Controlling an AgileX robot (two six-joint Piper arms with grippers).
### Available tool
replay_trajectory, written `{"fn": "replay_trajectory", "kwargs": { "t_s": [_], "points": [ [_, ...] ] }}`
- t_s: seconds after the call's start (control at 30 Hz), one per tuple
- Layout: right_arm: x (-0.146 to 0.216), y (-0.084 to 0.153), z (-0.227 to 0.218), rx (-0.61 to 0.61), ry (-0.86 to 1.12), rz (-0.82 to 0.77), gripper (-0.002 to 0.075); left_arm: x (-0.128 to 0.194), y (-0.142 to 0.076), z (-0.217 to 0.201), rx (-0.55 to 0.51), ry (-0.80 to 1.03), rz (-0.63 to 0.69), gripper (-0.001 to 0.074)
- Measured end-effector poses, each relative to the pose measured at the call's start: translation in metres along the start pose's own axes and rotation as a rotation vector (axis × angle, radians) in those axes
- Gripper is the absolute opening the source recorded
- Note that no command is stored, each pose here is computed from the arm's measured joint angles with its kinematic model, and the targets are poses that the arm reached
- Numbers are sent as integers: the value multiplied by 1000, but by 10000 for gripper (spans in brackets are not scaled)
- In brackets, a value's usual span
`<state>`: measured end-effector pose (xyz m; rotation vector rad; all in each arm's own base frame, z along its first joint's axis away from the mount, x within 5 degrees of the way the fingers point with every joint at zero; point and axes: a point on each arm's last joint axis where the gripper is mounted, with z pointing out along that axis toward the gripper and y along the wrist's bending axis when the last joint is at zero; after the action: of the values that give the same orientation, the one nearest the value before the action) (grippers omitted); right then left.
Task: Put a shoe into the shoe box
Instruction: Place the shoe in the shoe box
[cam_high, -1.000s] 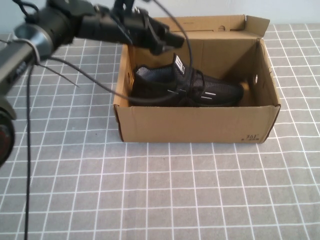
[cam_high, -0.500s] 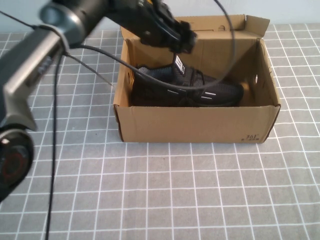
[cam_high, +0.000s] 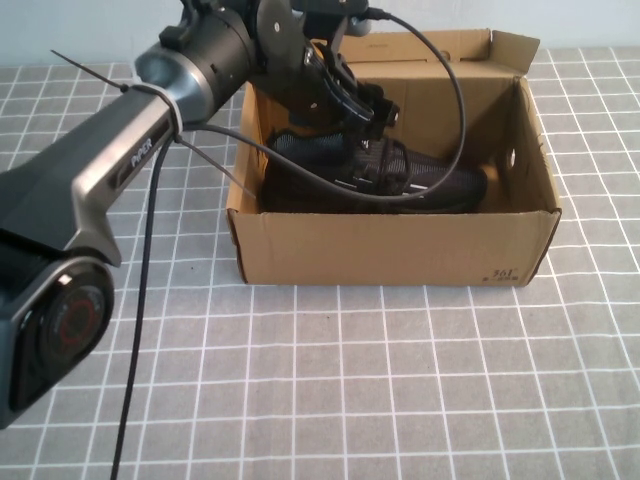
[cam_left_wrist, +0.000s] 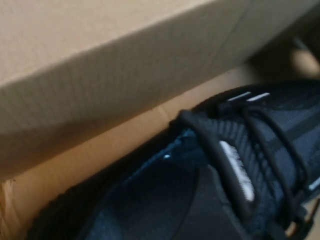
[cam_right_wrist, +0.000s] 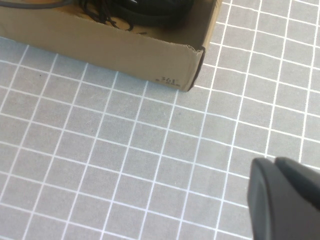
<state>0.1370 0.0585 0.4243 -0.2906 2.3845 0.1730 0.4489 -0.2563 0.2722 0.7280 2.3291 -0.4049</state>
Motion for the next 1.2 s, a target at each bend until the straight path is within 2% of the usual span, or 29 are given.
{"fn": "replay_trajectory", "kwargs": {
  "t_s": [0.57,0.7,0.77,0.87,0.93,1.2],
  "points": [
    [0,0,0,2,0,-1,-16,13,5,32,-6,23,-48,392],
    [0,0,0,2,0,-1,-16,15,6,37,0,25,-59,312],
    [0,0,0,2,0,-1,-16,15,6,38,2,17,-66,242],
    [0,0,0,2,0,-1,-16,14,6,41,2,-4,-72,96],
    [0,0,0,2,0,-1,-16,13,5,42,13,-17,-87,42],
    [0,0,0,3,4,-1,-16,6,-3,44,122,-104,-158,5]
  ]
}}
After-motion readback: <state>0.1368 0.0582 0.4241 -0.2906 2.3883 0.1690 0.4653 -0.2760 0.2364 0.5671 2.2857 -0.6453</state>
